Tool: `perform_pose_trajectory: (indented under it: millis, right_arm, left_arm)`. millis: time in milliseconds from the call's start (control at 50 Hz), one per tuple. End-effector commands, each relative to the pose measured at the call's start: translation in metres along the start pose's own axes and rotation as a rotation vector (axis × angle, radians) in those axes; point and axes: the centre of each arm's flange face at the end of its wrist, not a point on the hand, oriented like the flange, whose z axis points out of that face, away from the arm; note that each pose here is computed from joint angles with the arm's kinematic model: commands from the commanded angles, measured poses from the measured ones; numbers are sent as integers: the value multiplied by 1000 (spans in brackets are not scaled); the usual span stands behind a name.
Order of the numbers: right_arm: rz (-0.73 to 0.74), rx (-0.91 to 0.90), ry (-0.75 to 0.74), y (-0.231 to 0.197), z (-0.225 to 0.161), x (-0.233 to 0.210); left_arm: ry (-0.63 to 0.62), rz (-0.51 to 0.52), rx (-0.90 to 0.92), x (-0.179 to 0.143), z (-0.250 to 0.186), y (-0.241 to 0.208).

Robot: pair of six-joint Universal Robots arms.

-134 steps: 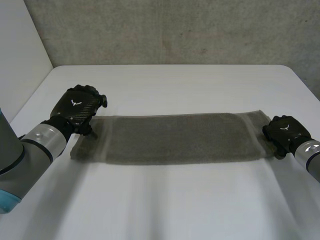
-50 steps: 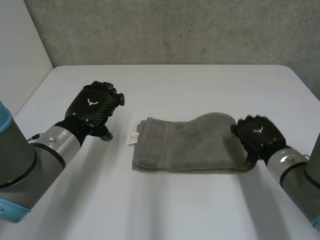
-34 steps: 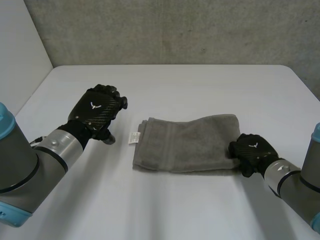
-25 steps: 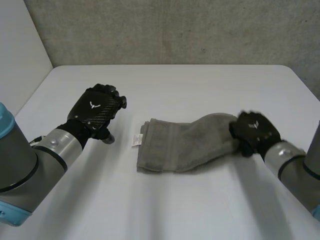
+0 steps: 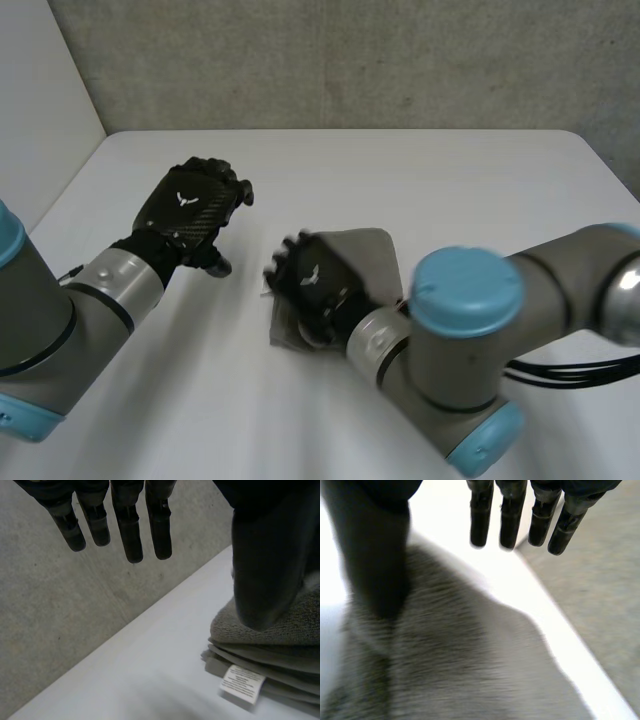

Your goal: Fold the towel.

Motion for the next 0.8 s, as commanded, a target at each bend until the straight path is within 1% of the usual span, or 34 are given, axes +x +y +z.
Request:
perform_pose_trajectory:
  millis: [20, 40, 60, 80, 100, 120, 140, 160, 180, 200, 220, 240, 260, 280, 300, 320, 340, 380, 400, 420, 440, 460, 500, 540, 600, 720, 800]
  right_arm:
    - [219, 95, 200, -19, -25, 68]
    - [253, 95, 230, -20, -33, 79]
    - [284, 86, 265, -17, -41, 90]
    - [284, 86, 266, -17, -41, 90]
    - [311, 65, 298, -11, -48, 100]
    - [311, 65, 298, -11, -48, 100]
    - [334, 40, 320, -4, -53, 107]
    - [362, 9, 332, 4, -56, 111]
    - [362, 9, 332, 4, -56, 111]
    - [389, -23, 330, 11, -58, 111]
    - [419, -52, 324, 19, -57, 110]
    - [420, -52, 324, 19, -57, 110]
    - [456, -89, 314, 31, -54, 106]
    - [456, -90, 314, 31, -54, 106]
    - [494, -123, 308, 42, -51, 103]
    - [532, -150, 308, 53, -48, 103]
    - [533, -151, 308, 53, -48, 103]
    - [588, -184, 308, 70, -42, 102]
    - [588, -184, 308, 70, -42, 102]
    - [613, -198, 304, 76, -38, 100]
    - [636, -206, 307, 81, -35, 99]
    - [636, -206, 307, 81, -35, 99]
    - [662, -205, 312, 84, -32, 100]
    - [725, -192, 323, 86, -27, 102]
    - [766, -178, 317, 86, -22, 103]
    - [777, -168, 306, 85, -16, 100]
    - [774, -178, 275, 83, -8, 88]
  left_arm:
    - [0, -31, 40, -2, 16, -9]
    - [0, -31, 40, -2, 16, -9]
    - [7, -57, 51, 1, 20, -12]
    - [7, -57, 51, 1, 20, -12]
    - [23, -92, 55, 5, 24, -12]
    - [36, -126, 62, 9, 28, -14]
    - [37, -126, 62, 9, 28, -14]
    - [55, -168, 63, 14, 33, -14]
    - [74, -207, 67, 20, 38, -15]
    - [74, -207, 67, 20, 38, -15]
    - [99, -250, 61, 28, 43, -13]
    - [99, -251, 61, 28, 43, -13]
    - [125, -298, 48, 36, 47, -10]
    - [148, -338, 27, 46, 50, -6]
    - [148, -338, 26, 46, 50, -6]
    - [169, -372, 3, 54, 52, 0]
    - [184, -398, -17, 61, 55, 5]
    - [194, -413, -34, 67, 57, 11]
    - [203, -424, -52, 73, 58, 17]
    - [203, -424, -52, 73, 58, 17]
    - [216, -428, -65, 79, 59, 22]
    - [216, -428, -65, 80, 59, 22]
    - [226, -429, -88, 90, 58, 27]
    - [220, -430, -98, 93, 58, 29]
    - [201, -429, -116, 92, 57, 31]
    - [190, -423, -154, 90, 51, 36]
    - [181, -423, -185, 89, 46, 44]
